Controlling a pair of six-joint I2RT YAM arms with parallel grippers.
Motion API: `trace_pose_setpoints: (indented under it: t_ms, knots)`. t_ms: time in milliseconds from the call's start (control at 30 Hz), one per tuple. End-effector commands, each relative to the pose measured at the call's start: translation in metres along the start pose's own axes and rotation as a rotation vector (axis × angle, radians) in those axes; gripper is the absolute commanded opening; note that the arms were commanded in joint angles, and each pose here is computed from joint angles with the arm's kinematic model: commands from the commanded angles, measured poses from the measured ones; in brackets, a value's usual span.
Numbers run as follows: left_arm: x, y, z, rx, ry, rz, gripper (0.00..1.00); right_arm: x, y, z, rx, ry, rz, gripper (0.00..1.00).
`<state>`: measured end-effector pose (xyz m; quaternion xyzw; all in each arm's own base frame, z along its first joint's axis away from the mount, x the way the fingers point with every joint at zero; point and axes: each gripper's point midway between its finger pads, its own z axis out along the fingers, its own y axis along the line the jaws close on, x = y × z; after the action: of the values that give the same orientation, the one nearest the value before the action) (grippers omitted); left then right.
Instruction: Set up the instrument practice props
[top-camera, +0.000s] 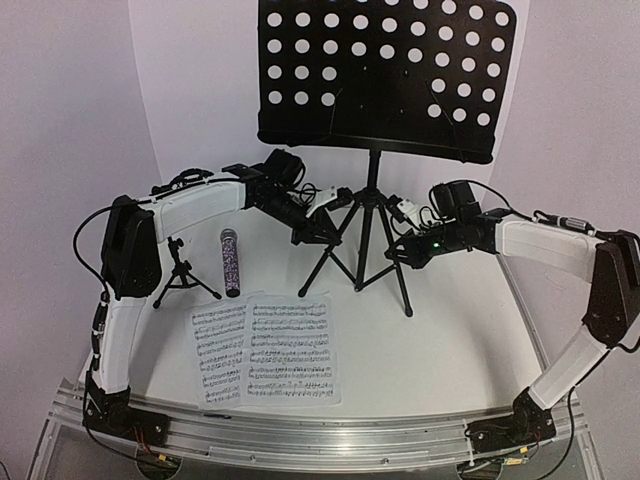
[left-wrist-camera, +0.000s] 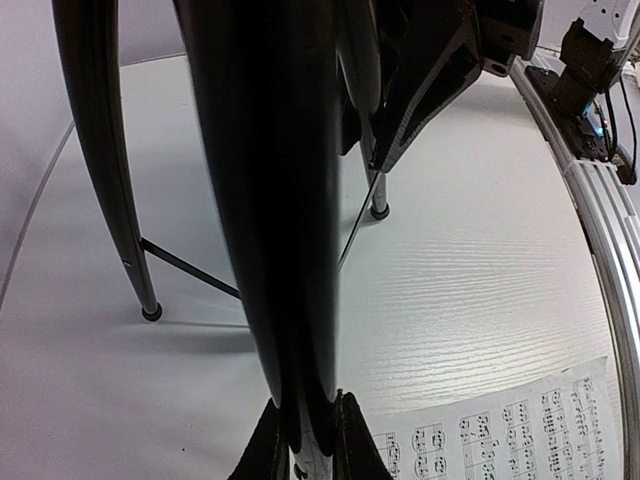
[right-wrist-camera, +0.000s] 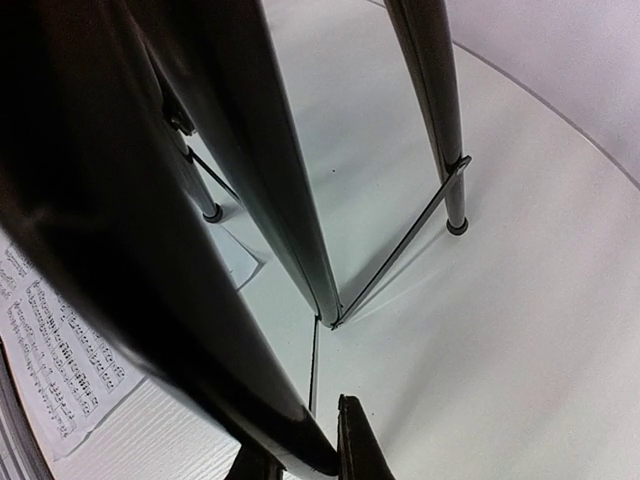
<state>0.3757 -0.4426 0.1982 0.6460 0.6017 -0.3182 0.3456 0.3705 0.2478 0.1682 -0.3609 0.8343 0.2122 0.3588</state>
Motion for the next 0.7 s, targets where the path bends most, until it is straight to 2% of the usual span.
trace_pose_setpoints:
  t_ms: [0, 267, 333, 433, 667]
  knots:
    - [0.032, 0.054, -0.038, -0.175, 0.098, 0.025, 0.00, 0.032, -0.056, -0.014, 0.168, 0.104, 0.175, 0.01]
    - [0.000, 0.042, -0.025, -0.093, -0.031, 0.002, 0.00, -0.024, -0.040, -0.017, 0.121, -0.136, 0.157, 0.14]
    - [-0.002, 0.038, -0.024, -0.074, -0.037, -0.009, 0.00, -0.027, -0.041, -0.013, 0.113, -0.146, 0.185, 0.21]
    - [0.000, 0.036, -0.024, -0.067, -0.029, -0.011, 0.00, -0.028, -0.038, -0.012, 0.091, -0.152, 0.193, 0.38]
    - [-0.008, 0.037, -0.025, -0.061, -0.061, 0.002, 0.00, -0.026, -0.027, -0.017, 0.048, -0.164, 0.181, 0.57]
